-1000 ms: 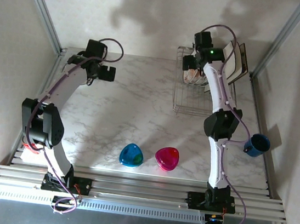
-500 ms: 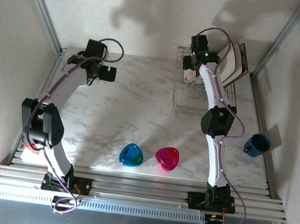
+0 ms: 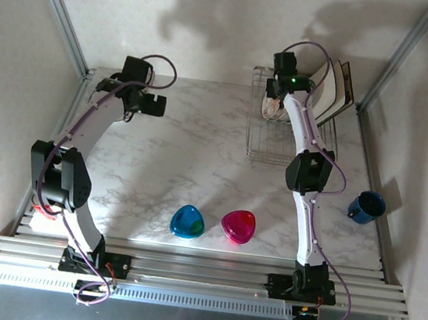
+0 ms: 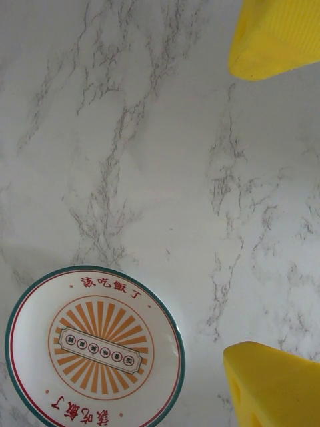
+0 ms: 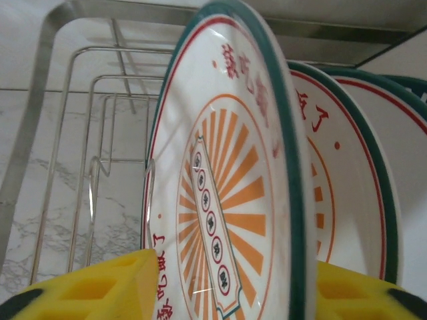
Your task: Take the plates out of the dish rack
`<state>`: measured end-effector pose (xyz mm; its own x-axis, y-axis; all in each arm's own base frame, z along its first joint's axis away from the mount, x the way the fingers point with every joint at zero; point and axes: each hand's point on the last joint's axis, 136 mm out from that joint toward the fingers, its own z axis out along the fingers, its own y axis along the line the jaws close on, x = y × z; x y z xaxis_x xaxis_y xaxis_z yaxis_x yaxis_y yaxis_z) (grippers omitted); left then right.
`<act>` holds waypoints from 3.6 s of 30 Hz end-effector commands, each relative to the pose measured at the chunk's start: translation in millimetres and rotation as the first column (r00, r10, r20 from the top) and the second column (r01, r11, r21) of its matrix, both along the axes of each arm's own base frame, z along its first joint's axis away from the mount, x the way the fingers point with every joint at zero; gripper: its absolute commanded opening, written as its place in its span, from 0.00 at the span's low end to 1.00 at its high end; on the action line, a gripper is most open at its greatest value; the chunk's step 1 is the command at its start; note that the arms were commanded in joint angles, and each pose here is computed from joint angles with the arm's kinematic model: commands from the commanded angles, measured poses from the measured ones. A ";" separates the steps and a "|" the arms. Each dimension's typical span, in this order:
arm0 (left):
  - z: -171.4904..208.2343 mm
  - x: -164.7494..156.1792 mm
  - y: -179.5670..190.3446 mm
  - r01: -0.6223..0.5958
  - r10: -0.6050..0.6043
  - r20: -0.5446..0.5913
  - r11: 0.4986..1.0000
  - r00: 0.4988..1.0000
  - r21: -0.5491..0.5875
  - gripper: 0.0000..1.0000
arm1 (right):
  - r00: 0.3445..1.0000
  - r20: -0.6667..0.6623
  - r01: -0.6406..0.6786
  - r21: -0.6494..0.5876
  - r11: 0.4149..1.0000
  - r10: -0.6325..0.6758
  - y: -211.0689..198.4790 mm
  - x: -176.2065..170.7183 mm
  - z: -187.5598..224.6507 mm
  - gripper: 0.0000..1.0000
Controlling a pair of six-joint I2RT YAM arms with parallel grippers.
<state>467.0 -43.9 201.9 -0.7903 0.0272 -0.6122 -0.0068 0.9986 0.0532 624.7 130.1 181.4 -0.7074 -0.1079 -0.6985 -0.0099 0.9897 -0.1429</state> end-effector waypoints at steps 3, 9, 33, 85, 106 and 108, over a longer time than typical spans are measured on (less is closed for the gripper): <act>7.8 -2.2 -2.6 0.018 -0.018 0.017 1.000 1.000 -0.005 1.00 | 0.998 0.061 0.033 0.007 0.999 -0.033 -2.5 6.3 17.0 0.39; 10.9 -2.9 -2.3 0.017 -0.017 0.026 1.000 1.000 -0.004 0.99 | 0.996 0.082 0.024 0.013 1.000 -0.025 0.5 4.5 29.8 0.22; 1.6 -9.5 5.8 -0.031 0.031 0.005 0.999 0.999 0.008 1.00 | 0.978 0.210 0.002 0.006 1.000 -0.003 2.6 -37.4 137.1 0.00; 4.0 1.6 -5.8 -0.009 0.015 0.051 0.993 0.999 -0.121 1.00 | 0.866 0.249 -0.395 0.872 0.289 0.434 117.3 -164.0 105.6 0.00; 70.5 0.8 -125.2 0.494 -0.296 0.403 0.390 0.866 -0.777 1.00 | 0.850 0.265 -0.409 0.877 0.254 0.456 133.0 -153.6 107.9 0.00; 67.0 4.0 -128.4 0.486 -0.290 0.398 0.376 0.870 -0.789 0.99 | 0.846 0.263 -0.410 0.878 0.248 0.464 138.8 -153.4 107.7 0.00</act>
<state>471.1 -162.6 263.3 -0.7193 -0.2945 -0.6292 0.4510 0.4910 -0.7454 471.7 253.2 260.4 -0.8219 0.2596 -0.5070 -0.3741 0.4252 0.8242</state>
